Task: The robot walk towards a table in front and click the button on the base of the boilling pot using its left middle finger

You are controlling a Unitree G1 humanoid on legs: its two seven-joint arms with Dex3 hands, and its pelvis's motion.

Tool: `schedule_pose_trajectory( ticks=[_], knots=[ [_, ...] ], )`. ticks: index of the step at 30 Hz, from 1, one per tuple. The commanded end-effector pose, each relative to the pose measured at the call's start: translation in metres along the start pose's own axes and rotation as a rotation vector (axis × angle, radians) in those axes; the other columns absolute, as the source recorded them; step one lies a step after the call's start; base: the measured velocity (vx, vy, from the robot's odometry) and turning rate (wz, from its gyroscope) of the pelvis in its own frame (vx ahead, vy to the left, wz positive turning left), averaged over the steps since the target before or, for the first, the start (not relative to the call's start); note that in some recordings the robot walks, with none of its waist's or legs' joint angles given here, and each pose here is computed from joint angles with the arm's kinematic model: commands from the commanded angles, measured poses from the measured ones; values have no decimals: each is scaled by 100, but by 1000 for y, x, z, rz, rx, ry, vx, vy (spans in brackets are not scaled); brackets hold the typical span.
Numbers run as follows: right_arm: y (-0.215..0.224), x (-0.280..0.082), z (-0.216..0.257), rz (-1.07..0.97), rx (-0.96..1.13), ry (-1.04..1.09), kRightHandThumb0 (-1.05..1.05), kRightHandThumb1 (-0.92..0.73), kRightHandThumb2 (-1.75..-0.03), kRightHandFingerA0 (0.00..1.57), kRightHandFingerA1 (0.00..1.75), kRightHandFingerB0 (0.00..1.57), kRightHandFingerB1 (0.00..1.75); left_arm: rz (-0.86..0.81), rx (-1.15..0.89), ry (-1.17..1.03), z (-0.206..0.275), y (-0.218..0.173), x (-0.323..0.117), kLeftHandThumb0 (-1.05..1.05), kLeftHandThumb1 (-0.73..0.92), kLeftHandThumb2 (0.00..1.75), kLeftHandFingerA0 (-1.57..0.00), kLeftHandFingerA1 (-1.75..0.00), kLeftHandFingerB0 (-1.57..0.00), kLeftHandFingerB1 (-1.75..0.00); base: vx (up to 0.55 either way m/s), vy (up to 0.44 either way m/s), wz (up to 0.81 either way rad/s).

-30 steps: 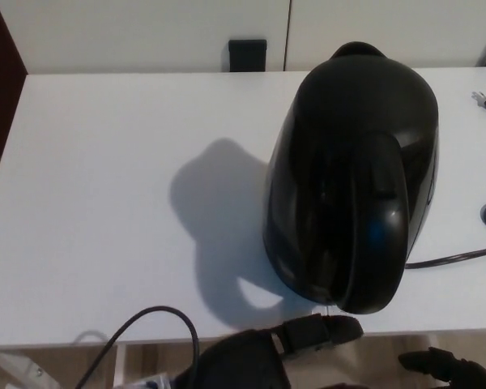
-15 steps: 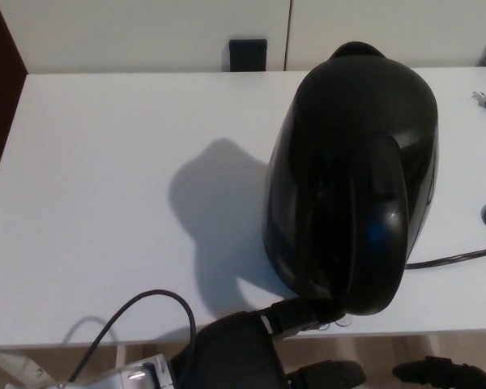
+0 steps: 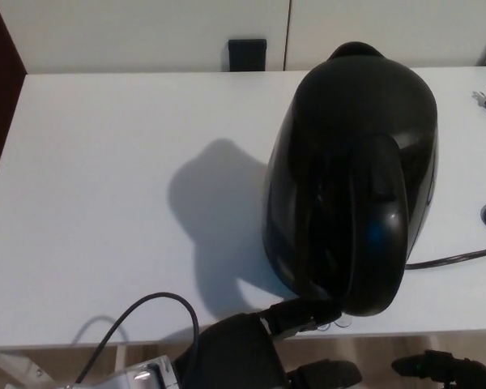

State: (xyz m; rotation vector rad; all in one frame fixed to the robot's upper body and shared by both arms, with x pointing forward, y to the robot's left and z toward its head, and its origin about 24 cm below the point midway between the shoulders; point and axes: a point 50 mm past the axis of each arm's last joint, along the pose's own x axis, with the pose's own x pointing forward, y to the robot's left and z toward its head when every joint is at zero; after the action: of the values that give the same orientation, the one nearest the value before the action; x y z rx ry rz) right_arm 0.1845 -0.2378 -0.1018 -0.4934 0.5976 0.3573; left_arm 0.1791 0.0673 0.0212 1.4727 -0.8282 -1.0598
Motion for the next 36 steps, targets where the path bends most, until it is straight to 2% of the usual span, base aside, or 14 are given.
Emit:
schedule_pose_trajectory(
  ticks=[1,5,11,12,15,17,18,19,21,26,27,28,29,36],
  knots=[
    [-7,1,1,-25,-17,16,-56,-67,-60,37,50,37,38,-11,14,28,-6,-1,1,-36,61,61,-19,-30,-10,-22,0,0,0],
    [-9,3,4,-34,-28,10,-59,-62,-63,38,55,38,42,-17,20,33,-9,-1,2,-37,61,61,-19,-30,-10,-23,0,0,0],
    [-10,3,6,-27,-37,-12,-56,-68,-60,42,55,44,43,-20,39,31,-10,-2,3,-38,61,61,-19,-30,-10,-24,0,0,0],
    [-10,3,8,-27,-49,-23,-53,-67,-60,50,60,50,45,-23,28,32,-9,-3,3,-38,60,61,-19,-30,-10,-24,0,0,0],
    [-10,4,7,-18,-79,1,-53,-68,-60,49,51,47,43,-39,26,34,-9,-5,3,-38,61,61,-18,-30,-10,-23,0,0,0],
    [-10,3,8,-13,-80,-21,-52,-67,-60,55,59,49,47,-28,14,35,-7,-7,2,-37,60,59,-21,-30,-12,-26,0,0,0],
    [-9,2,11,2,-78,-61,-51,-66,-60,57,64,50,49,-27,15,33,-7,-8,2,-44,52,68,-17,-35,-11,-33,0,0,0],
    [-9,0,11,12,-71,-78,-52,-65,-59,65,68,54,48,-42,12,31,-6,-10,1,-37,62,60,-20,-29,-11,-26,0,0,0],
    [-8,-1,11,21,-57,-96,-50,-67,-59,70,72,59,50,-75,-4,29,-3,-13,0,-42,57,67,-16,-33,-12,-32,0,0,0],
    [-10,3,9,11,-29,-54,-53,-66,-59,65,68,56,46,-104,-23,34,-2,-20,-2,-34,66,61,-15,-29,-11,-23,0,0,0],
    [-8,6,6,-41,-5,17,-52,-63,-59,37,53,23,37,-110,-20,31,-2,-20,-3,-42,59,69,-14,-33,-10,-32,0,0,0],
    [-8,6,5,-41,-8,34,-58,-49,-82,27,56,12,45,-110,-19,27,-1,-21,-4,-37,62,61,-16,-29,-10,-23,0,0,0],
    [-9,7,5,-30,-7,43,-61,-48,-80,21,54,13,46,-111,-16,18,0,-23,-5,-26,59,104,0,-48,0,-48,0,0,0],
    [-13,8,7,-29,-3,51,-64,-49,-83,24,52,19,46,-126,-33,12,2,-28,-8,-27,59,104,0,-48,0,-48,0,0,0]
  ],
)
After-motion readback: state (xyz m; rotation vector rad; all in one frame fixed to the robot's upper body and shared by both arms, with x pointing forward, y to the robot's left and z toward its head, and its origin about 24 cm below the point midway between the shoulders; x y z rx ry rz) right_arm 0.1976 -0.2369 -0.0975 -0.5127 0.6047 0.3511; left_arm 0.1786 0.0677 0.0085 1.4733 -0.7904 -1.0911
